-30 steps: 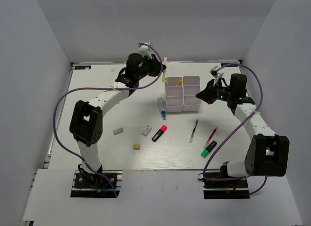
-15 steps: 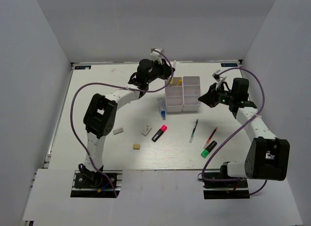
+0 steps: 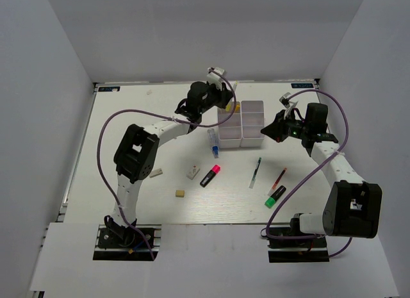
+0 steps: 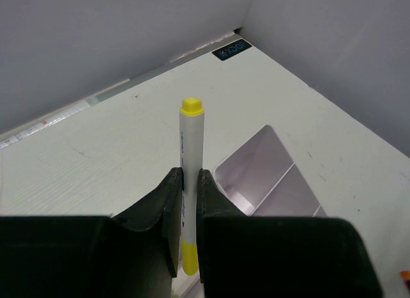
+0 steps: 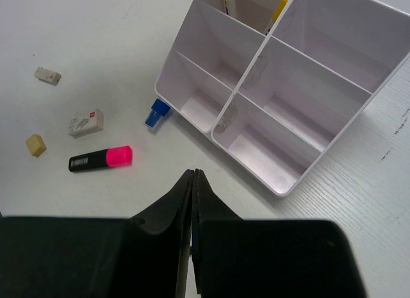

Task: Sort the stationery into containers
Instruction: Place the pen in the storage box, then pick up the pen from the center of the board.

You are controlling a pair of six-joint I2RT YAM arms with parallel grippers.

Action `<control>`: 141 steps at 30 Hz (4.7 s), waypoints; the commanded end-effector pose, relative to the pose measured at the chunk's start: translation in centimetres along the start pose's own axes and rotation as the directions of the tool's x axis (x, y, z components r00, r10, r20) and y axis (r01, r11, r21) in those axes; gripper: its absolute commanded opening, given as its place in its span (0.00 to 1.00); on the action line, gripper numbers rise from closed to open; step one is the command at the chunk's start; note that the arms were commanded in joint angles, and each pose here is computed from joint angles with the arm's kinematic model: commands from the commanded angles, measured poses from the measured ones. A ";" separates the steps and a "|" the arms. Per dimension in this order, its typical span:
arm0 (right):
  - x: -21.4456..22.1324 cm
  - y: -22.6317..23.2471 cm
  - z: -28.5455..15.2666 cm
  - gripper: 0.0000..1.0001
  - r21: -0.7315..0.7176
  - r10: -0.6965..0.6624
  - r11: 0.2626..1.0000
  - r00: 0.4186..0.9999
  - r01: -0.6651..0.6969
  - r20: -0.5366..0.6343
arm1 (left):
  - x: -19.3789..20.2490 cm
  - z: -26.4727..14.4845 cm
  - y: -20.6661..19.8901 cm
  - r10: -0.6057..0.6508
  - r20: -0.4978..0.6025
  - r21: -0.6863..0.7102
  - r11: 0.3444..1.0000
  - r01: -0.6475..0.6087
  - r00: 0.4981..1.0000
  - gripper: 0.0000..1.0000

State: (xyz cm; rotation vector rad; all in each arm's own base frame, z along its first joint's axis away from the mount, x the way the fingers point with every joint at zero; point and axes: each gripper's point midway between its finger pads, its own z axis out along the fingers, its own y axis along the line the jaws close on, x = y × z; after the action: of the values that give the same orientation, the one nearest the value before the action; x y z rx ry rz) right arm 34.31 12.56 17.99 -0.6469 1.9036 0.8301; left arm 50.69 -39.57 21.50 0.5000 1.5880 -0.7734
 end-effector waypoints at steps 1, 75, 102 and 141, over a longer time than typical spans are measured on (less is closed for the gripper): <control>-0.4 0.5 -0.4 0.05 -0.020 -0.024 1.000 1.000 0.024 0.017 | -0.7 0.4 0.5 0.086 0.028 -0.025 0.996 -0.086 0.996 0.20; 15.0 2.8 -1.5 0.60 -0.797 -0.978 0.025 0.179 0.603 0.105 | 12.9 -31.0 -2.1 -0.684 -0.261 -0.664 0.639 0.388 0.681 1.00; 18.4 1.7 1.6 0.51 -0.883 -0.990 -0.141 -0.046 0.447 0.134 | 13.6 -32.1 -2.3 -0.705 -0.252 -0.680 0.616 0.397 0.663 1.00; -9.8 7.4 7.7 0.00 -0.288 -0.502 0.792 0.843 0.538 0.193 | 14.0 -30.9 -2.6 -0.714 -0.273 -0.664 0.625 0.411 0.645 1.00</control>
State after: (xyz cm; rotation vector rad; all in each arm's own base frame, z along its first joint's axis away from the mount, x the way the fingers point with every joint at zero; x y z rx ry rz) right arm 32.84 24.11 21.23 -1.5573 1.3530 0.7889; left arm 24.54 -19.90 8.59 -0.3391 2.4801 -0.5800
